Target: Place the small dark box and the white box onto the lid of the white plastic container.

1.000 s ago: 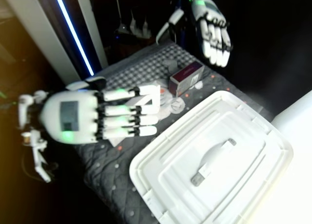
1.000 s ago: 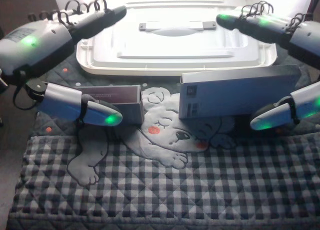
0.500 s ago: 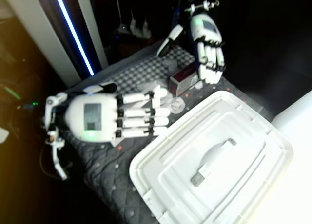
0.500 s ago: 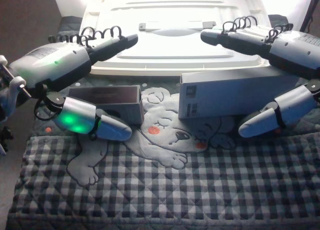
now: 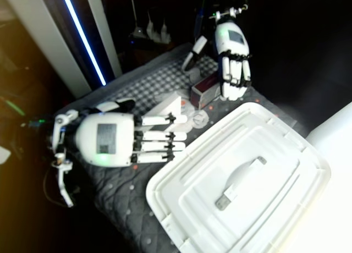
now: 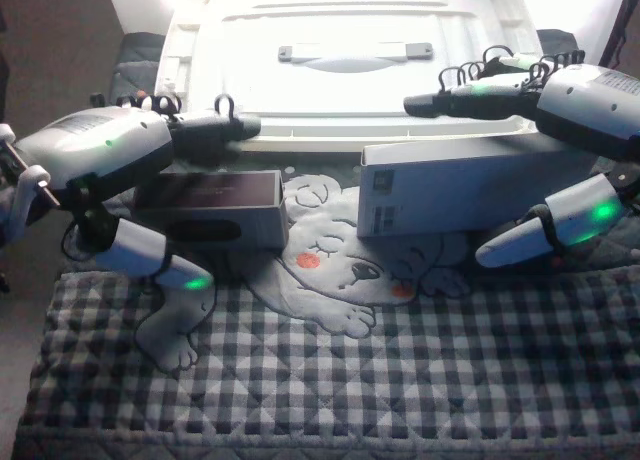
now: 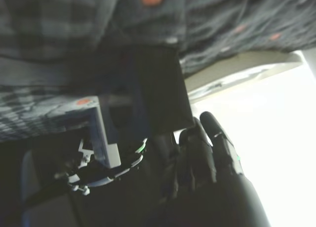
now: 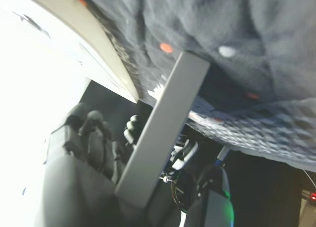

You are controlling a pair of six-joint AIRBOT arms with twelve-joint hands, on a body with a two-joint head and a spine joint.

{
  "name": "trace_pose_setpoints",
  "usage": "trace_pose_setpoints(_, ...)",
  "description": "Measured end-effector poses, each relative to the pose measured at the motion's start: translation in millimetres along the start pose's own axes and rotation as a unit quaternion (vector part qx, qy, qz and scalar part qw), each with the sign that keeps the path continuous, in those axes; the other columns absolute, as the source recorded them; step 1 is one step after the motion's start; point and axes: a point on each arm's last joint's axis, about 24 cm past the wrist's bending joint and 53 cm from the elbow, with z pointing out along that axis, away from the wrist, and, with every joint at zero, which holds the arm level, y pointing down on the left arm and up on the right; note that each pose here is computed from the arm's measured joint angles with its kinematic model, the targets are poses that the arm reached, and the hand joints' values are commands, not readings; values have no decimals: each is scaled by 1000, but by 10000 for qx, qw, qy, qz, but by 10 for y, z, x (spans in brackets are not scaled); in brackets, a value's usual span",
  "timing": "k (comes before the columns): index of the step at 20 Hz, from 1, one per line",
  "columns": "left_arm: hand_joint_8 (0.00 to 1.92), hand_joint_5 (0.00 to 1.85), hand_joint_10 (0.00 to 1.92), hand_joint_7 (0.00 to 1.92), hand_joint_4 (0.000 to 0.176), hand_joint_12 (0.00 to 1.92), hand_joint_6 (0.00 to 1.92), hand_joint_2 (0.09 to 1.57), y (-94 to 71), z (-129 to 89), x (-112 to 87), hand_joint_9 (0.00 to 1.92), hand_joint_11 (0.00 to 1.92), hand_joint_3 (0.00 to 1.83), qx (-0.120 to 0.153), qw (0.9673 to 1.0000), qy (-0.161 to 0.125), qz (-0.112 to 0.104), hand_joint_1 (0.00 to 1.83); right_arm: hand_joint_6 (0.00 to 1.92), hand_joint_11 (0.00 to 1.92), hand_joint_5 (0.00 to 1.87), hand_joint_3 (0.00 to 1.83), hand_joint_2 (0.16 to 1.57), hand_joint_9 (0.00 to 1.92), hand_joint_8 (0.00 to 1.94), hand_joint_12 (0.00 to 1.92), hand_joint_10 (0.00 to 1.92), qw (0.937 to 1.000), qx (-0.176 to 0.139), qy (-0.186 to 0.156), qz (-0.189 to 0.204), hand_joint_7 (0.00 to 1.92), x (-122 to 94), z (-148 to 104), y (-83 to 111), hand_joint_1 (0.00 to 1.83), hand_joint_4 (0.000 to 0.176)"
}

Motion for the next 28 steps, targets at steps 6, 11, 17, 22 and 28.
trace_pose_setpoints(6,603,1051,876,1213,0,1174,668,1018,65,-2,5,1206,996,1,-72,9999,-31,-87,1411,166,753,1380,0,968,1186,275,1513,918,10000,-15,27,-55,1447,13,0,7,1297,0)
trace_pose_setpoints(11,753,1067,1001,1134,0,1252,600,1041,-5,81,-162,1131,936,0,67,9995,-295,-116,1397,492,626,1161,4,1043,1060,1015,1796,1312,10000,-73,10,-67,1144,-5,-8,37,1274,0)
trace_pose_setpoints(17,703,1049,912,1152,0,1279,627,1027,-312,229,-612,1209,998,3,544,9941,-935,-107,1407,375,1117,1194,0,1037,1248,932,1571,1179,9983,-278,-502,-68,1178,-420,-84,150,1296,0)
trace_pose_setpoints(22,771,1057,770,1215,0,1443,703,1045,-443,383,-995,1213,880,0,716,9891,-1286,95,1288,550,1114,1116,3,1050,1255,896,1595,1201,9912,-636,-975,-626,1196,-834,64,551,1277,0)
trace_pose_setpoints(28,759,907,710,1173,0,1212,978,1077,-492,898,-1382,1193,881,0,531,9876,-1432,353,1295,795,937,957,1,1126,1026,1249,1694,1352,9850,-249,-1528,-756,986,-1411,117,399,1262,0)
